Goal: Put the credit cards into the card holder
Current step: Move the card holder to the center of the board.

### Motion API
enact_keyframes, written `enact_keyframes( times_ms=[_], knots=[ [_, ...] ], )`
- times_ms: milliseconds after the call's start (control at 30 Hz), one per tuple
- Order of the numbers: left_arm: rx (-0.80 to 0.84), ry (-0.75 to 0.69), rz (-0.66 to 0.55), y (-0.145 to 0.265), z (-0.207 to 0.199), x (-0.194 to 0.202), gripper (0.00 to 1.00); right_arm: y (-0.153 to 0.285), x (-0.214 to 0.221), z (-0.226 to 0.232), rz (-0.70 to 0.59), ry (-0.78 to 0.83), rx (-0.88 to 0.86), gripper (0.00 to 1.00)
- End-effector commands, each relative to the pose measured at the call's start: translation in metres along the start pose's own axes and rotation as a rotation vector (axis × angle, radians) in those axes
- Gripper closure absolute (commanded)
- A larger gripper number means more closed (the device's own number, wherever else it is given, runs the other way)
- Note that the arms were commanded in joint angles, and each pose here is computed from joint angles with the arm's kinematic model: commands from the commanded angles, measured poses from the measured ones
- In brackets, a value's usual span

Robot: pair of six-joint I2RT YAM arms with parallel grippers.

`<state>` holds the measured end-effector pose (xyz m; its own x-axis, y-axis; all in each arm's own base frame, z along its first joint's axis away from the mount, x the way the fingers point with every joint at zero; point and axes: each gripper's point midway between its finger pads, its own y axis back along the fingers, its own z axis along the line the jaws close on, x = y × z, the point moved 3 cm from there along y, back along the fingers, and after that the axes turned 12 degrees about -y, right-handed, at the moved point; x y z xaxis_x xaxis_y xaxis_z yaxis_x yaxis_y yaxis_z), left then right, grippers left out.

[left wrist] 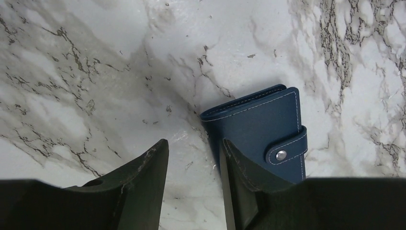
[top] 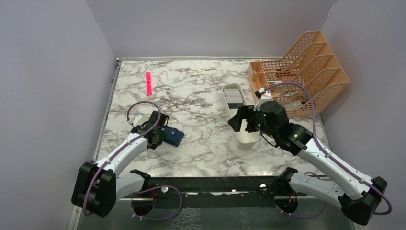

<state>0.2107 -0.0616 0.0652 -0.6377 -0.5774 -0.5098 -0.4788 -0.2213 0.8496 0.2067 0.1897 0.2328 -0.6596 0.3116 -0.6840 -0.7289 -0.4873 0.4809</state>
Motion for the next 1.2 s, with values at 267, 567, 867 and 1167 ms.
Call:
enact_keyframes(
  times_ms=[267, 567, 867, 1167],
  knots=[
    [0.117, -0.039, 0.030, -0.016, -0.022, 0.009, 0.55, 0.003, 0.001, 0.010, 0.030, -0.006, -0.057, 0.03],
    [0.481, -0.249, 0.111, -0.006, -0.075, 0.027, 0.57, -0.008, 0.013, 0.005, 0.109, -0.001, -0.008, 0.22],
    [0.631, -0.450, 0.225, 0.000, -0.107, 0.065, 0.59, -0.039, 0.047, 0.004, 0.247, -0.024, 0.012, 0.47],
    [0.791, -0.509, 0.235, 0.025, -0.129, 0.070, 0.61, -0.079, 0.078, 0.020, 0.300, 0.040, 0.063, 0.59]
  ],
)
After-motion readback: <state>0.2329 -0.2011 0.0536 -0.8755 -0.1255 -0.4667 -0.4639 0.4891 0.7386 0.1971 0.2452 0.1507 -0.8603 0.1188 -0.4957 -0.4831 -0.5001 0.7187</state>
